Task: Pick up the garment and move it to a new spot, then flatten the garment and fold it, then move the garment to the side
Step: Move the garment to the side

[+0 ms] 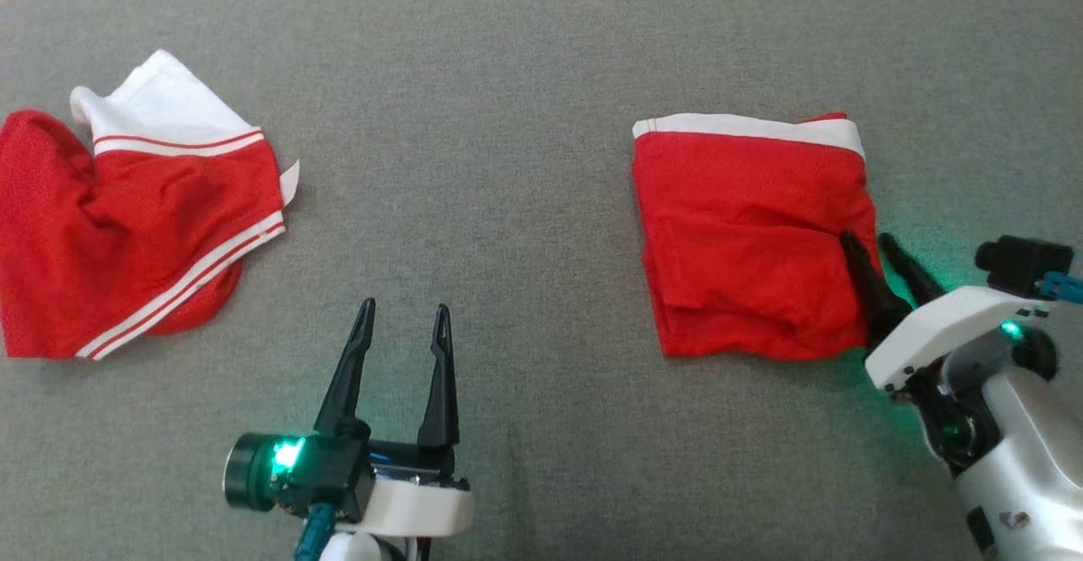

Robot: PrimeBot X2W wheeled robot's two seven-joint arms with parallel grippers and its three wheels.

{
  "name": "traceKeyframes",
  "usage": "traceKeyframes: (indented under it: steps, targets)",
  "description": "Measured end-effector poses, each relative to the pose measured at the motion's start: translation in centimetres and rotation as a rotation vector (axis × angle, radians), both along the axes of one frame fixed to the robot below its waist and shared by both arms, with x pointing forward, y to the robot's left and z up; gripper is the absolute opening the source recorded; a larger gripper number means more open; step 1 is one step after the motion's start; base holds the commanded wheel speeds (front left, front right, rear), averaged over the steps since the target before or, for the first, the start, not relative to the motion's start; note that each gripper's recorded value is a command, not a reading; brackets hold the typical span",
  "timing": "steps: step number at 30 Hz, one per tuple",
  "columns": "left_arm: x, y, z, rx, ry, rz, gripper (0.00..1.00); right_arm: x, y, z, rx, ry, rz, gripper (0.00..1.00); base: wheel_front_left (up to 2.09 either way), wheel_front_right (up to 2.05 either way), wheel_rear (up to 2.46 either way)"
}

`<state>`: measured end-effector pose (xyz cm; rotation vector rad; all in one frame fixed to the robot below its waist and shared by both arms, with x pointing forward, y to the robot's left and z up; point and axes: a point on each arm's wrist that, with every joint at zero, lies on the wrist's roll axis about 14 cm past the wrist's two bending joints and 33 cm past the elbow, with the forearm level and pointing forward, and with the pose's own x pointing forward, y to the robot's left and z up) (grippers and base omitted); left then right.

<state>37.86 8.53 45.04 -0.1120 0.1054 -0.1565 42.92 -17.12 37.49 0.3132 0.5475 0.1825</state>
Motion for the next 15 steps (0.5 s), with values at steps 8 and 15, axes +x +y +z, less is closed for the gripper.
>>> traceKeyframes:
  steps: [8, 15]
  targets:
    - [0.6, -0.8, -1.3, -0.006, 0.033, -0.024, 1.00, 1.5, -1.1, 1.1, 0.046, -0.061, -0.033, 0.00, 0.00, 0.00, 0.00]
    - [2.6, -3.2, -1.7, -0.019, 0.022, -0.116, 1.00, 3.4, -8.7, 2.7, -0.126, -0.124, -0.119, 0.00, 0.00, 0.00, 0.00]
